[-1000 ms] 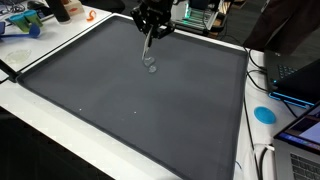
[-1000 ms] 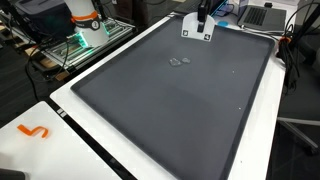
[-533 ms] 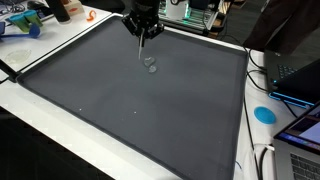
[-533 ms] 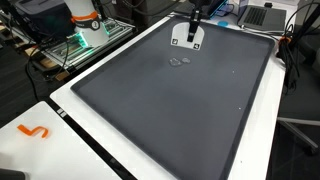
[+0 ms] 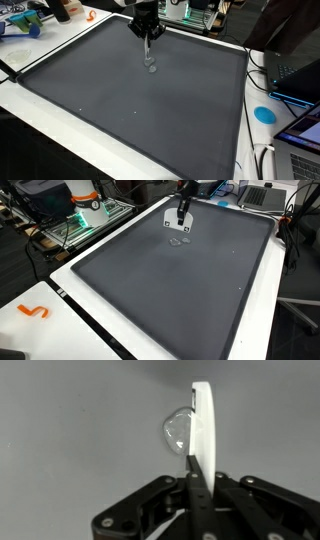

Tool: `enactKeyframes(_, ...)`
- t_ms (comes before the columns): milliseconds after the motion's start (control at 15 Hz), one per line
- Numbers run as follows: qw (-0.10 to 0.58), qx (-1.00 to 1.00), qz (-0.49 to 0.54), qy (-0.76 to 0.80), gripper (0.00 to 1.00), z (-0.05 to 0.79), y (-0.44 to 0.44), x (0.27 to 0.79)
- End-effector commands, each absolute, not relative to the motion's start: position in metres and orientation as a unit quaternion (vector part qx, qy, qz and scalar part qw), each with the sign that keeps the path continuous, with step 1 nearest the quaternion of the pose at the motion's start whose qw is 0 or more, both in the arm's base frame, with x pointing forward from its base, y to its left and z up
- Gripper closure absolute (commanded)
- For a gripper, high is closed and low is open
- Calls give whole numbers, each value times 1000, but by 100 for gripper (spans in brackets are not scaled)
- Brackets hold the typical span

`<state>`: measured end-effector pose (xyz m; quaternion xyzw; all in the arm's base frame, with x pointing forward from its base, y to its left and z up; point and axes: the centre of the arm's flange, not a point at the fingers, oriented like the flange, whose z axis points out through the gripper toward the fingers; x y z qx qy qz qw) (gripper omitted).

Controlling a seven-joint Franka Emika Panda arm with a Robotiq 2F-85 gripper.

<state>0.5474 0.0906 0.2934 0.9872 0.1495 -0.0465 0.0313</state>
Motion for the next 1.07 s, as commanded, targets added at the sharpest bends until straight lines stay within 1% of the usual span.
enactKeyframes(0,5,991,-10,133,99,280,77,526)
enactKeyframes(467,-8,993,21,114,99,259,65,523)
enactKeyframes(800,-28,993,15,111,99,252,65,528)
enactKeyframes(1000,-25,993,18,110,99,248,65,536)
